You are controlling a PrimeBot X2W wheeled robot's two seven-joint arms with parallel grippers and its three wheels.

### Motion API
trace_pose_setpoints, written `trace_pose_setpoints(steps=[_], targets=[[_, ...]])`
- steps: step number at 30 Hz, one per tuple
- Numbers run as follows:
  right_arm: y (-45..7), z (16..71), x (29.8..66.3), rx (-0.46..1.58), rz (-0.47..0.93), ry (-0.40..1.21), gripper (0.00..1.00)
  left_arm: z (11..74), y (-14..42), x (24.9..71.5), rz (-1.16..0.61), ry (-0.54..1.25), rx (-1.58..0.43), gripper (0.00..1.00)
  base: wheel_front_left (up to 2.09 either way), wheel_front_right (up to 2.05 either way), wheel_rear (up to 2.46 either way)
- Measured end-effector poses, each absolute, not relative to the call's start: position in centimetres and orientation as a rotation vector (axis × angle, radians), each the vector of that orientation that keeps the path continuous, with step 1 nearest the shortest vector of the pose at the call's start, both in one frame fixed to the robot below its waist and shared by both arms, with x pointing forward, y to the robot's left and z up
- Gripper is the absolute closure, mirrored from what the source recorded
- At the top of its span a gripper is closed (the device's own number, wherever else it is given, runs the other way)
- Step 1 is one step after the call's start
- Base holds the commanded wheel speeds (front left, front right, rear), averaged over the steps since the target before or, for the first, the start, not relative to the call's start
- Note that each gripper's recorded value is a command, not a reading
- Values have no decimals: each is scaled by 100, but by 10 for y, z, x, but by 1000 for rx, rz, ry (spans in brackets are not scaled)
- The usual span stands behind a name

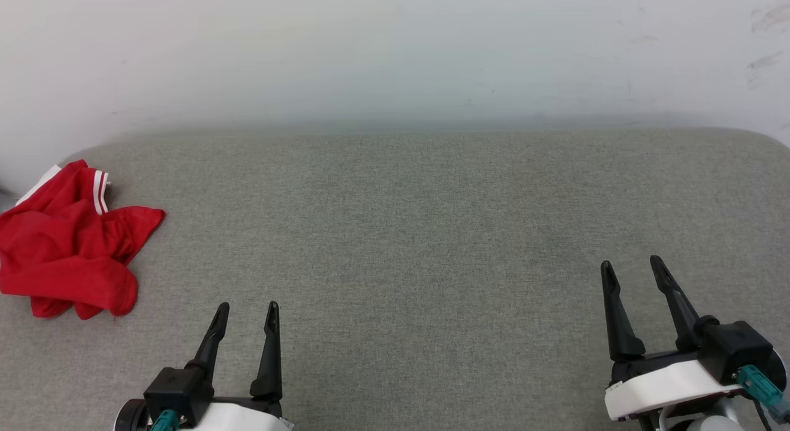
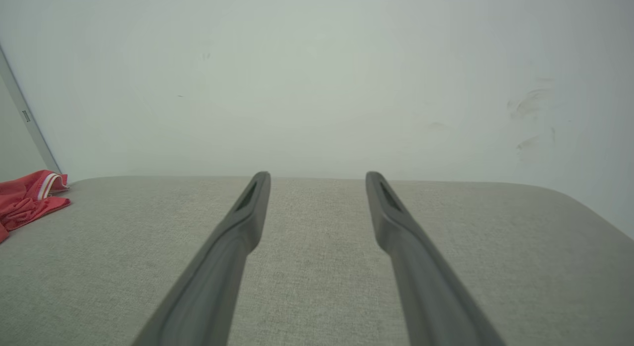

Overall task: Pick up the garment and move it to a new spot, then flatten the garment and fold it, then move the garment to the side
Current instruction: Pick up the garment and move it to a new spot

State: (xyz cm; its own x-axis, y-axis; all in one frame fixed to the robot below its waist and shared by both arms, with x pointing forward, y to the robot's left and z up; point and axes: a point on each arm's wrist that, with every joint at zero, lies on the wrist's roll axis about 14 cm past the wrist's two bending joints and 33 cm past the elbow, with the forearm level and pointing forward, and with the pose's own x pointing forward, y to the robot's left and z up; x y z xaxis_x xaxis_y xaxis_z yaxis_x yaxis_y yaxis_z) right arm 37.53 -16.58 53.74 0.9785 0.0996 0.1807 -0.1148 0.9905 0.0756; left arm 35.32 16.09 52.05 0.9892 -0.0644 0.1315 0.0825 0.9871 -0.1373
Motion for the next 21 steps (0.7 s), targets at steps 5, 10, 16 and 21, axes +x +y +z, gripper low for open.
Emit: trace_pose_setpoints(steps=[5,10,16,21], targets=[[-158,538,376,95,130,-179,0,518,165,351,-62,-121,-146,0,0,0,0],[-145,537,379,99,169,-175,0,516,180,344,-12,-117,-148,0,0,0,0],[-111,536,382,113,268,-166,0,515,209,327,82,-120,-134,0,0,0,0],[-81,535,384,120,355,-157,0,517,234,309,165,-134,-121,0,0,0,0]])
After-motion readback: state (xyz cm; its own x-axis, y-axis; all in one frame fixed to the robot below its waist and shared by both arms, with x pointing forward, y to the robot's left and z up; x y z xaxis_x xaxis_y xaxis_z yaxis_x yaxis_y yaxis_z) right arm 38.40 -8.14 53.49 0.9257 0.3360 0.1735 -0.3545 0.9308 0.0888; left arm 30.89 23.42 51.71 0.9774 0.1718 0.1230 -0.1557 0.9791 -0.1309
